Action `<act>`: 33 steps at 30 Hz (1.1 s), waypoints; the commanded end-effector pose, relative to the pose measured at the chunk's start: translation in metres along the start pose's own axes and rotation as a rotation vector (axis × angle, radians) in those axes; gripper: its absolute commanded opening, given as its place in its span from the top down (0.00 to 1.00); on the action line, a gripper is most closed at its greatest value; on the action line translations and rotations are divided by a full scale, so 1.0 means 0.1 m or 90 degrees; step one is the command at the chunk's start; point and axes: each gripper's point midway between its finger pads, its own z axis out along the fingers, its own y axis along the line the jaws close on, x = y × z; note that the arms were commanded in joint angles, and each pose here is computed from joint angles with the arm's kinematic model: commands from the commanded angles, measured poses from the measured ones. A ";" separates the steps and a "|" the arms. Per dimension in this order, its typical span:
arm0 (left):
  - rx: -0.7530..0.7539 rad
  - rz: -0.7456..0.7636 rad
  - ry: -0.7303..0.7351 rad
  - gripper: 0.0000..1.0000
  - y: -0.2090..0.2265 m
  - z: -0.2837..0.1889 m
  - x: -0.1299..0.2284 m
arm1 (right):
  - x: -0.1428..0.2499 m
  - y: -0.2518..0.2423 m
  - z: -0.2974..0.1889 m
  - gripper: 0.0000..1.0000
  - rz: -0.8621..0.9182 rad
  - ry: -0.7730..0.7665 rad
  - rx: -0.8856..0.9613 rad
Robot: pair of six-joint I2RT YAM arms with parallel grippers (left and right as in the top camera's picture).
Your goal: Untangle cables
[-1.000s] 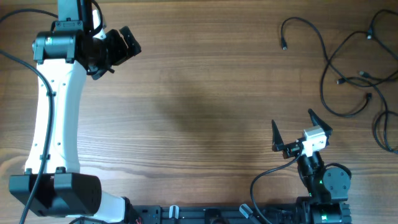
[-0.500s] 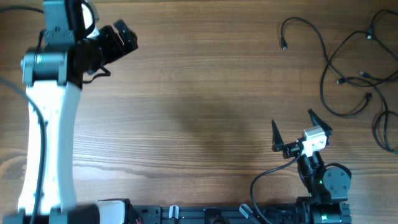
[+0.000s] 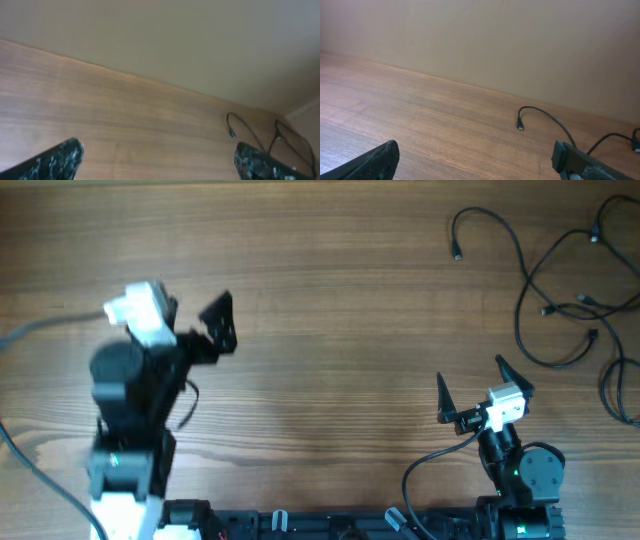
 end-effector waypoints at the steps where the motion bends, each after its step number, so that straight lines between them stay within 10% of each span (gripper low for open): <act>1: 0.018 0.086 -0.056 0.00 0.05 -0.16 0.24 | -0.03 0.04 0.00 0.00 -0.010 -0.010 -0.012; 13: 0.024 0.246 -0.161 0.00 0.21 -0.43 0.73 | -0.03 0.04 0.00 0.00 -0.010 -0.010 -0.012; 33: 0.004 0.242 -0.153 0.00 0.41 -0.47 1.10 | -0.03 0.04 0.00 0.00 -0.010 -0.010 -0.012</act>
